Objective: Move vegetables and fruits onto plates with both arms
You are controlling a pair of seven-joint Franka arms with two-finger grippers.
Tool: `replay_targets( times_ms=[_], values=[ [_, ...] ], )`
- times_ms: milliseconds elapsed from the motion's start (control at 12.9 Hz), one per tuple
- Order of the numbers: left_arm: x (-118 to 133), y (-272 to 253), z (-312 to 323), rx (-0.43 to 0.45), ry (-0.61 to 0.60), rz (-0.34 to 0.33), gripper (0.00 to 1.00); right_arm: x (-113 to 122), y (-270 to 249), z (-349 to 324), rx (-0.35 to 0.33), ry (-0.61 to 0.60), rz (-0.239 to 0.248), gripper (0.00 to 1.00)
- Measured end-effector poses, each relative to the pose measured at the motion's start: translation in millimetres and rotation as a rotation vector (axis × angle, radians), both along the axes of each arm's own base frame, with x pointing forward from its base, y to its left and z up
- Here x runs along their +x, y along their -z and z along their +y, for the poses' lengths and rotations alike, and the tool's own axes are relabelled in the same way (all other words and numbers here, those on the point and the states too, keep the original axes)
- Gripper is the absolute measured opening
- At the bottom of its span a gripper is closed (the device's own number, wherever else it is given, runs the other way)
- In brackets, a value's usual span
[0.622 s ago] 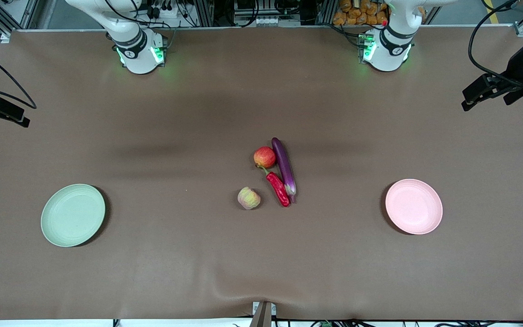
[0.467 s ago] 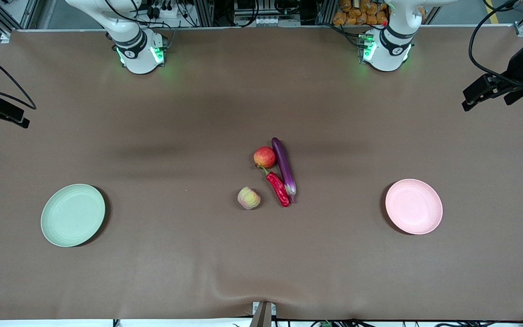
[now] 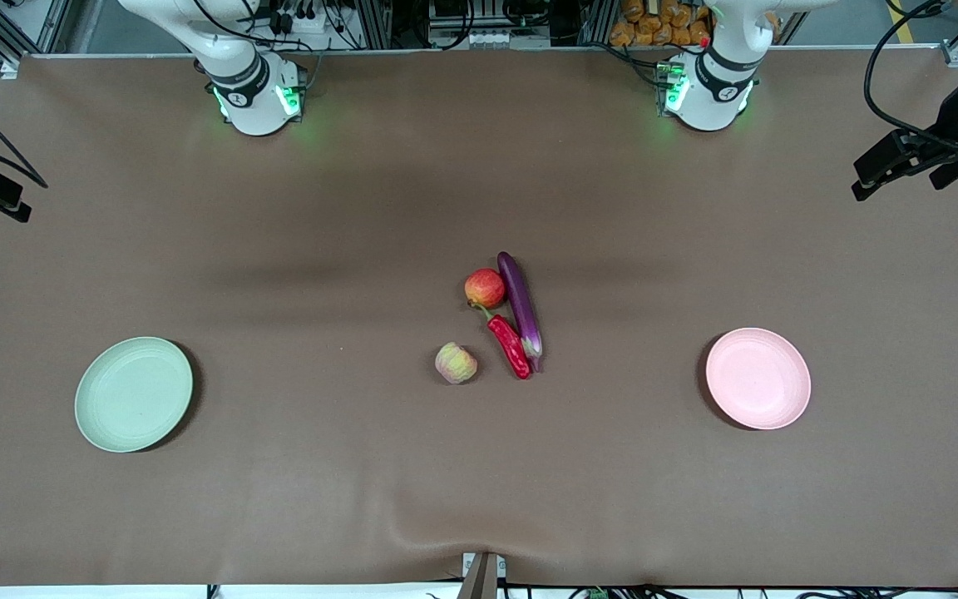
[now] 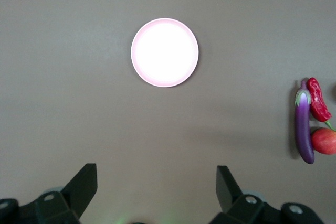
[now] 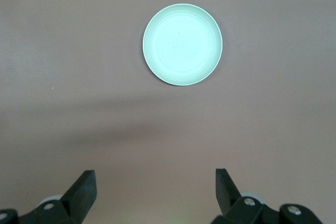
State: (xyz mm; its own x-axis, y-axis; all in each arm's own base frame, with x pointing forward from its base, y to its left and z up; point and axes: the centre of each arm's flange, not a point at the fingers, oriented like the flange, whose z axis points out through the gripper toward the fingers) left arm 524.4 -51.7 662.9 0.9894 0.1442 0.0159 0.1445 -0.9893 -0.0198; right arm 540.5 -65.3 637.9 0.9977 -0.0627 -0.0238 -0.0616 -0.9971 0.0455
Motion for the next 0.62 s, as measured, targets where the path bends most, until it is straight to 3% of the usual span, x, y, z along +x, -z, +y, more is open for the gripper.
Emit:
replay_targets(
  times_ms=[622],
  values=[
    [3.3, 8.0, -1.8, 0.001, 0.003, 0.024, 1.0, 0.2, 3.5, -2.3, 0.043, 0.012, 0.009, 1.0]
  ],
)
